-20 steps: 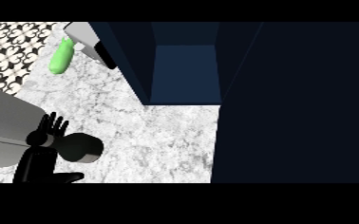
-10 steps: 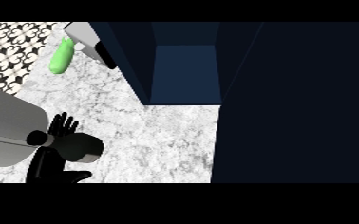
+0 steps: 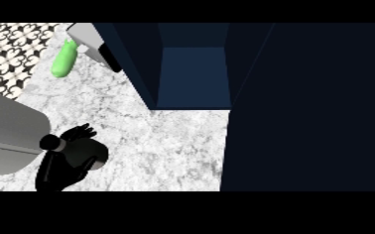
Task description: Pick up the wine, place it into the cabinet and close the cabinet
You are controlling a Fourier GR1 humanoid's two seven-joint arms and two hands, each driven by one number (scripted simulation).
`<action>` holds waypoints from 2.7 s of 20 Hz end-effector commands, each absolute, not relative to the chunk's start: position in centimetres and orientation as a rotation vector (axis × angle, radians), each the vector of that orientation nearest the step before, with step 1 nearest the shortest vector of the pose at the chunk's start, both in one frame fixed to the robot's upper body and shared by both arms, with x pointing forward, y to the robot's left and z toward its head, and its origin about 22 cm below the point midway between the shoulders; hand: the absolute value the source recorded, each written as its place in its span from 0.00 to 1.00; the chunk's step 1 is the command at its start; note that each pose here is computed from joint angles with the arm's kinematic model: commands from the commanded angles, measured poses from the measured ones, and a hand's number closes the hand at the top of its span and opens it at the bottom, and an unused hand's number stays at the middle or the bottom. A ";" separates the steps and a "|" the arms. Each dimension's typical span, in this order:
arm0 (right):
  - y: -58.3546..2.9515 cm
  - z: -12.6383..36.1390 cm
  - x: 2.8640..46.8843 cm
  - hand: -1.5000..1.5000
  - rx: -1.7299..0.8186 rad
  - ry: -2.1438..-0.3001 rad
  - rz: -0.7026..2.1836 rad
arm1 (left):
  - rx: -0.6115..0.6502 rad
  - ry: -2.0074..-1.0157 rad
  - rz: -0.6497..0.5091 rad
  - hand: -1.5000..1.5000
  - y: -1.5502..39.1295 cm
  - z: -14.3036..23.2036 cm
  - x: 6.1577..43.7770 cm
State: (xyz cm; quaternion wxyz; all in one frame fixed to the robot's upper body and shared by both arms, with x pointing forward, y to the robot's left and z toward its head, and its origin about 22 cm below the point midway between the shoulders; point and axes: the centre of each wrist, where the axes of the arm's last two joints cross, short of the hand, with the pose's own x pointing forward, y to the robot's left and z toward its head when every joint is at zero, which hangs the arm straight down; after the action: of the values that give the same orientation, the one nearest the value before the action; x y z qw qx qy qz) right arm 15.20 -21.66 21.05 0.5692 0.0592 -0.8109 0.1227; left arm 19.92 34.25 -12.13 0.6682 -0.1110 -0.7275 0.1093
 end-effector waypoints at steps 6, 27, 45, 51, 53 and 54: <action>-22.1 21.8 13.6 0.00 0.213 -1.950 0.266 | -0.277 -1.690 0.099 1.00 33.6 -12.2 20.6; -21.4 21.9 12.4 0.00 0.256 -1.929 0.254 | -0.101 -1.954 0.094 1.00 29.7 -5.7 21.9; -22.7 20.8 12.9 0.00 0.226 -1.929 0.241 | -0.302 -1.892 -0.016 1.00 20.0 8.3 22.3; -22.8 21.4 12.0 0.00 0.228 -1.933 0.269 | -0.359 -1.906 -0.026 1.00 16.3 8.6 23.9; -23.3 21.4 13.3 0.00 0.223 -1.923 0.259 | -0.362 -1.894 -0.011 1.00 13.5 10.1 22.7; -22.5 20.3 15.0 0.00 0.241 -1.922 0.244 | -0.361 -1.901 0.006 1.00 12.3 11.1 23.3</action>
State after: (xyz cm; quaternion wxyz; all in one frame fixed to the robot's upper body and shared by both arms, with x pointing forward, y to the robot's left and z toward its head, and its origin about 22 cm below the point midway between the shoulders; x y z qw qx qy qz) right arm 15.63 -22.32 19.99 0.5750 0.0658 -0.8079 0.1110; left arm 23.46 15.43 9.57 0.5680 -0.1439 -0.8103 -0.0048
